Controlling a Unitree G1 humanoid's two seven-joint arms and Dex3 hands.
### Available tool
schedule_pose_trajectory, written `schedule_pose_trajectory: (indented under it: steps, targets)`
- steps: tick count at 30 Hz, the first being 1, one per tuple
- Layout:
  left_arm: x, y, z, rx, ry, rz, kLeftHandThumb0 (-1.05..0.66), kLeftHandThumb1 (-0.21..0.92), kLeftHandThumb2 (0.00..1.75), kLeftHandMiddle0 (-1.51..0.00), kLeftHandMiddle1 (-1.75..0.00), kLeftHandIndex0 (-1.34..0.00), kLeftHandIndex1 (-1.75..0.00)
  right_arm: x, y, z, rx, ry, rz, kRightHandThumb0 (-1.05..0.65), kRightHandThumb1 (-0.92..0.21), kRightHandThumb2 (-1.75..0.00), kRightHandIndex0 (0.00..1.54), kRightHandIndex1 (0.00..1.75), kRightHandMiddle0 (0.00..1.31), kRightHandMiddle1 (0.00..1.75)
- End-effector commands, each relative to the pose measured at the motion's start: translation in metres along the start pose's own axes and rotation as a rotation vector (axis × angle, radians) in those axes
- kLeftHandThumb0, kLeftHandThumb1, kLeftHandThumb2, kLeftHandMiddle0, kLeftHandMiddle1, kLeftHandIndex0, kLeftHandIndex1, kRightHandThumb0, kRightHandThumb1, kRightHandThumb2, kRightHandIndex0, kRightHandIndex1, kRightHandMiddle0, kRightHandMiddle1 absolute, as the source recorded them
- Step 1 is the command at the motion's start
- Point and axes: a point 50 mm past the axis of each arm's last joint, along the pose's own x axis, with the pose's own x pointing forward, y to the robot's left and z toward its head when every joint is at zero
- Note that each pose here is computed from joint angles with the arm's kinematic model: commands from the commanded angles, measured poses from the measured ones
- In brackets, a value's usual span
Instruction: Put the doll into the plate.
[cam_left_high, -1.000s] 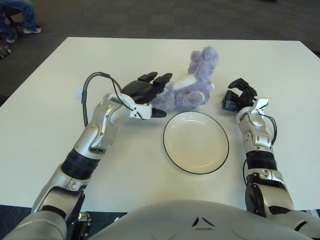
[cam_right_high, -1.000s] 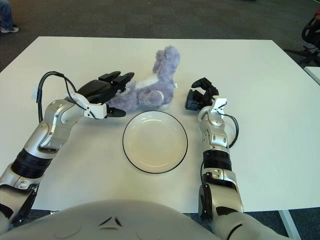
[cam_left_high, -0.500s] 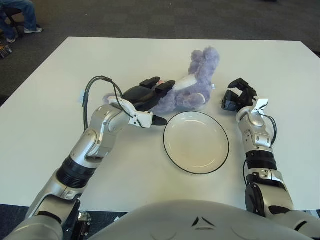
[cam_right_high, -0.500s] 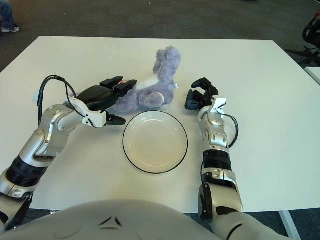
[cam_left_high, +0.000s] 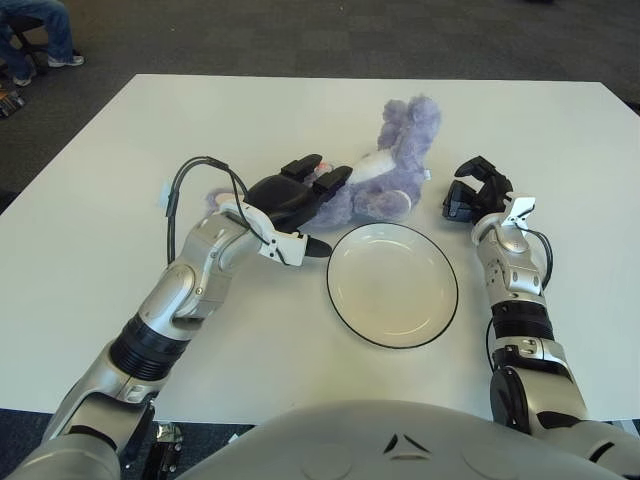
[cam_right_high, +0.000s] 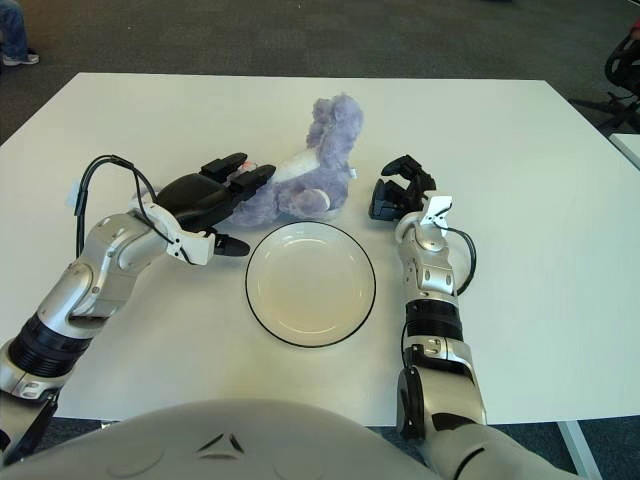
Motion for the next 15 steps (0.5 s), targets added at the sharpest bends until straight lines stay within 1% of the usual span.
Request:
schedule_pose_trajectory:
  steps: [1, 6, 11, 15]
  targets:
    - [0.004, -0.013, -0.004, 0.008, 0.044, 0.008, -1.05, 0.92, 0.53, 0.00, 0.00, 0.00, 0.00, -0.003, -0.002, -0.009, -0.001, 0.045, -0.004, -0.01, 0.04, -1.73, 0.87, 1.75, 0.66, 1.75]
    - [0.009, -0.017, -0.005, 0.028, 0.072, 0.053, -1.05, 0.92, 0.55, 0.00, 0.00, 0.00, 0.00, -0.003, -0.001, -0.009, -0.003, 0.045, -0.007, -0.01, 0.03, -1.72, 0.86, 1.75, 0.65, 1.75]
    - [0.016, -0.022, -0.006, 0.052, 0.080, 0.075, -1.05, 0.92, 0.55, 0.00, 0.00, 0.00, 0.00, -0.004, -0.001, -0.009, -0.003, 0.045, -0.008, -0.01, 0.02, -1.71, 0.86, 1.75, 0.65, 1.75]
    - [0.018, -0.024, -0.006, 0.055, 0.088, 0.109, -1.05, 0.92, 0.53, 0.00, 0.00, 0.00, 0.00, -0.004, -0.001, -0.009, -0.002, 0.044, -0.006, -0.01, 0.02, -1.71, 0.86, 1.75, 0.65, 1.75]
